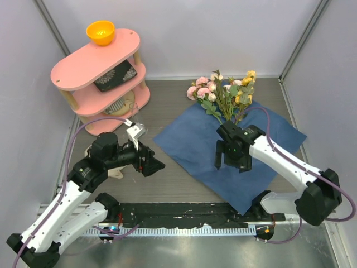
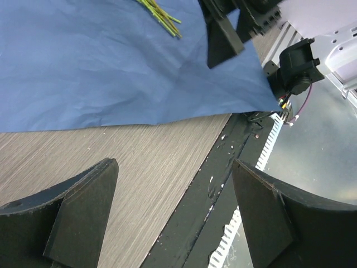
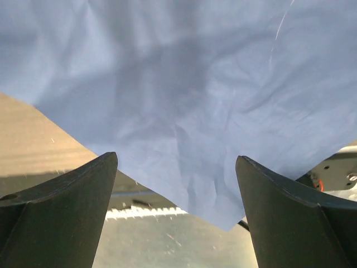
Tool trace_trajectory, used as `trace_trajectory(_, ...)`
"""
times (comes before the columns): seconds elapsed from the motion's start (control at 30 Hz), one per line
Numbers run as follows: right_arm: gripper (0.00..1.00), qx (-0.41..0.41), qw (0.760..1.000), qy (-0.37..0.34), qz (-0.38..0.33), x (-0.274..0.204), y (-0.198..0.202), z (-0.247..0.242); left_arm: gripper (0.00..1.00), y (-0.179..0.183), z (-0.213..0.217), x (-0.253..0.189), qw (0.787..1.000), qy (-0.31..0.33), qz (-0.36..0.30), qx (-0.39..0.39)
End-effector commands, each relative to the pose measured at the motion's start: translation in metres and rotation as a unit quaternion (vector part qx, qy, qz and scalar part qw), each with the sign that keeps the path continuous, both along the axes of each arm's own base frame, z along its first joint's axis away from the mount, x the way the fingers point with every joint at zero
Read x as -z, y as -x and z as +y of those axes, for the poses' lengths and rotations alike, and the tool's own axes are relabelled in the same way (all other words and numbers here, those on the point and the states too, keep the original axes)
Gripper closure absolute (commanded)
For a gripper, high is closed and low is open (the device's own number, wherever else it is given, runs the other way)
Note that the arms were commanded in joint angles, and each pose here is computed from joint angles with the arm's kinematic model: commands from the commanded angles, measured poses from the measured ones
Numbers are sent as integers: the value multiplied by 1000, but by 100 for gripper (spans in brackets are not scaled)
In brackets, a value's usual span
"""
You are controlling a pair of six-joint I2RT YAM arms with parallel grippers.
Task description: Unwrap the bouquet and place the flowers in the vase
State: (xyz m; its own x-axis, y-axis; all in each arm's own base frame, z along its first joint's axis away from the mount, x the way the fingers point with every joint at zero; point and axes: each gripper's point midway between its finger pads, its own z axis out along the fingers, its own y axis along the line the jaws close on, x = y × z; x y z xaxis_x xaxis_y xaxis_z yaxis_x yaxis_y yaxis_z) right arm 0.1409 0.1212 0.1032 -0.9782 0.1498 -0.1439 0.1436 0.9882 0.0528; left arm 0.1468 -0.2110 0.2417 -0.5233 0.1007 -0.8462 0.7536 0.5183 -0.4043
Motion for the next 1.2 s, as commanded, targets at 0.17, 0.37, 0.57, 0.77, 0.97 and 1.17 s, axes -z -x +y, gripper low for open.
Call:
trace_trajectory(0.17,37,50,933,244,-260,-46,-171,-43,12,11,8,-32,998,36,-42,-9)
trace_trajectory(0.37,53,121,954,97,-255,-23,-250,-62,12,17,19,-27,999,23,-40,-25)
trace_trajectory(0.57,55,155,950,-109,-249,0,-288,-55,12,18,18,-25,999,17,-34,-17)
trace_trajectory(0.77,60,155,954,-136,-218,31,-298,-50,12,18,19,-24,999,9,-34,-15)
trace_trajectory(0.97,65,156,960,-98,-210,50,-297,-62,12,18,19,-25,999,10,-36,-16)
trace_trajectory(1.17,62,149,963,-53,-217,45,-290,-79,12,17,16,-23,999,7,-30,-10)
